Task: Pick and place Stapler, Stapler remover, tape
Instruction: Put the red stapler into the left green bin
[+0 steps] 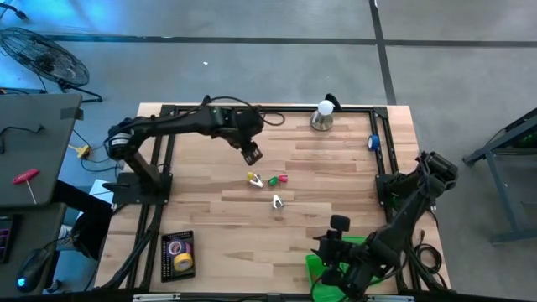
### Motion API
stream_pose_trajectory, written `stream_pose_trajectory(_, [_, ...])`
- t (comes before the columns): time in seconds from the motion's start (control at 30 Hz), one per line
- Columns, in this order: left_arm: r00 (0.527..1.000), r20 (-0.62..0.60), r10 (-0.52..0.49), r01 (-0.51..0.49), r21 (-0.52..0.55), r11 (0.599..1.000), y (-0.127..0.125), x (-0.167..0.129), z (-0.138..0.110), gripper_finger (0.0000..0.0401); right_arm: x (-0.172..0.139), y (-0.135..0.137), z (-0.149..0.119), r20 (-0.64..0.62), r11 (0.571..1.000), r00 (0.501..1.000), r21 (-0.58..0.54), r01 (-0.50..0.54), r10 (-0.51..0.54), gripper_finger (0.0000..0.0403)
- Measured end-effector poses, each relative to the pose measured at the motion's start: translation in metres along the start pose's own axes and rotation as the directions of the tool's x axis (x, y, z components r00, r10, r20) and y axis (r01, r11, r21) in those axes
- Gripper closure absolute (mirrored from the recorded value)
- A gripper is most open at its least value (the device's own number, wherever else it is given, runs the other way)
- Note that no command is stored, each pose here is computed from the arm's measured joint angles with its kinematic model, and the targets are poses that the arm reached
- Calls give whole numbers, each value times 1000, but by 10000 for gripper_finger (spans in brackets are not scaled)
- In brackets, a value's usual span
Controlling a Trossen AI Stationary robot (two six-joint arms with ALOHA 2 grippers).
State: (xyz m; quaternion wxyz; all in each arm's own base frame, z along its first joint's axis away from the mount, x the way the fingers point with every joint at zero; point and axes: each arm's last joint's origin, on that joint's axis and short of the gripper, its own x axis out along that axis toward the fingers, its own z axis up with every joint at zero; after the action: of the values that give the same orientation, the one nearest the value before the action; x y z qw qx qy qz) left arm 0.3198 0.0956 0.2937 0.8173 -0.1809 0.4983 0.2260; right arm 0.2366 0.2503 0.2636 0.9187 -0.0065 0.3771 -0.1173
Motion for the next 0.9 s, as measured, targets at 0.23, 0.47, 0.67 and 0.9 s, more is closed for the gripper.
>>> stream_pose_trajectory(0.23, [999, -3, -43, 43, -62, 997, 33, 41, -12, 240, -4, 3, -3, 14, 1000, 1000, 11, 0, 0, 265])
stream_pose_trajectory(0.47, [996, 13, -85, 86, -68, 994, 37, 62, -17, 240, -5, 3, -3, 32, 1000, 999, 10, 11, -11, 265])
stream_pose_trajectory(0.67, [995, -35, -94, 92, -56, 994, 30, 77, -20, 240, -5, 2, -3, 35, 1000, 999, 14, 18, -18, 265])
stream_pose_trajectory(0.9, [990, -105, -92, 89, -38, 995, 23, 99, -26, 240, -5, 2, -3, 35, 1000, 999, 13, 20, -21, 265])
